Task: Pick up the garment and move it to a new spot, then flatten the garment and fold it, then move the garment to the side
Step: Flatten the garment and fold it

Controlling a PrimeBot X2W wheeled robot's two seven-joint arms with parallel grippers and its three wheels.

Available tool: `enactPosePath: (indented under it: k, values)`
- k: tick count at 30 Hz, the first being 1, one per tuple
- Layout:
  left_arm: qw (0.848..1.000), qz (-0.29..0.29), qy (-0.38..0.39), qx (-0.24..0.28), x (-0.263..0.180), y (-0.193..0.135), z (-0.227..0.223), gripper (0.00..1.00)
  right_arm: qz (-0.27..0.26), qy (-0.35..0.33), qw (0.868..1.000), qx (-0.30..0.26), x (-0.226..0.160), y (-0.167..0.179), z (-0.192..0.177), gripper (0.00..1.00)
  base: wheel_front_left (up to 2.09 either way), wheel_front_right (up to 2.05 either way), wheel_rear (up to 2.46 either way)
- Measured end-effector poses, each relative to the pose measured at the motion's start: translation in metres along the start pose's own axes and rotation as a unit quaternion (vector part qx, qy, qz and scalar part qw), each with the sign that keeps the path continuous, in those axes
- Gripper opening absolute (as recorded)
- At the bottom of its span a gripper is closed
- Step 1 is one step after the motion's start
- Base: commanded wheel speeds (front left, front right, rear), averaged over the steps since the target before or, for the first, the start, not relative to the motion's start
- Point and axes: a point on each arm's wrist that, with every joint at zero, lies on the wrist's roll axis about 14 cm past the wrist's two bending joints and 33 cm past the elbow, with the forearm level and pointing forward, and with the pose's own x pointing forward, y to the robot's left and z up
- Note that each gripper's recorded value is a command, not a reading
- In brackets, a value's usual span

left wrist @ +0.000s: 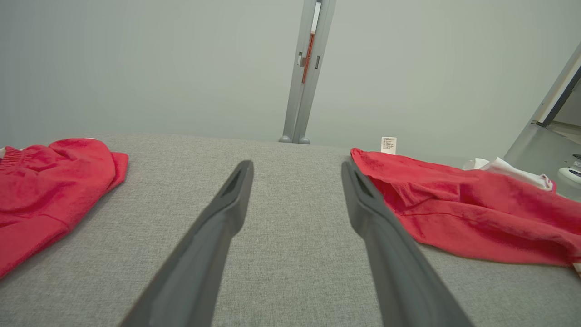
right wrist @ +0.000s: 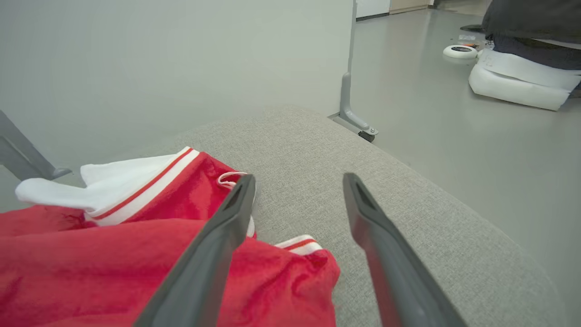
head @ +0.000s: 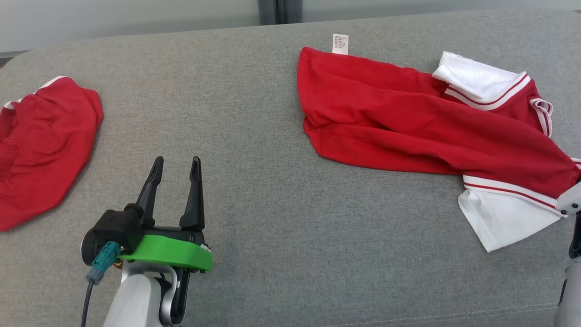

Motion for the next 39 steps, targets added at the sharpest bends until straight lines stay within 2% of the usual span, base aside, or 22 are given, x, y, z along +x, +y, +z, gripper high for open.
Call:
enactPosePath:
  k: [2, 5, 9, 14, 18, 29, 33, 39]
  values:
    - [1.0, 0.001, -0.001, -0.002, -0.001, 0.0, 0.001, 1.0, 0.02, -0.039, 0.999, -0.022, -0.001, 0.012, 0.015, 1.0, 0.0, 0.0, 0.0]
    - [1.0, 0.007, -0.002, -0.004, -0.007, 0.003, 0.002, 1.0, 0.078, -0.087, 0.992, -0.038, -0.011, 0.046, 0.028, 1.0, 0.0, 0.0, 0.0]
    - [1.0, 0.012, -0.003, -0.004, -0.013, 0.004, 0.005, 1.0, 0.159, -0.104, 0.98, -0.056, -0.034, 0.092, 0.025, 1.0, 0.0, 0.0, 0.0]
    - [1.0, 0.019, -0.007, -0.002, -0.022, 0.007, 0.008, 1.0, 0.263, -0.111, 0.956, -0.071, -0.076, 0.149, 0.015, 1.0, 0.0, 0.0, 0.0]
    - [1.0, 0.025, -0.008, 0.002, -0.031, 0.008, 0.01, 1.0, 0.308, -0.094, 0.943, -0.081, -0.102, 0.167, -0.002, 1.0, 0.0, 0.0, 0.0]
    - [0.999, 0.036, 0.0, 0.013, -0.049, 0.014, 0.007, 1.0, 0.317, -0.104, 0.94, -0.075, -0.117, 0.168, 0.004, 1.0, 0.0, 0.0, 0.0]
    - [0.999, 0.011, 0.033, 0.027, -0.042, 0.002, -0.013, 1.0, 0.308, -0.106, 0.943, -0.073, -0.115, 0.162, 0.006, 1.0, 0.0, 0.0, 0.0]
    - [0.994, -0.054, 0.091, 0.022, 0.001, -0.031, -0.04, 1.0, 0.294, -0.093, 0.949, -0.062, -0.114, 0.15, 0.0, 1.0, 0.0, 0.0, 0.0]
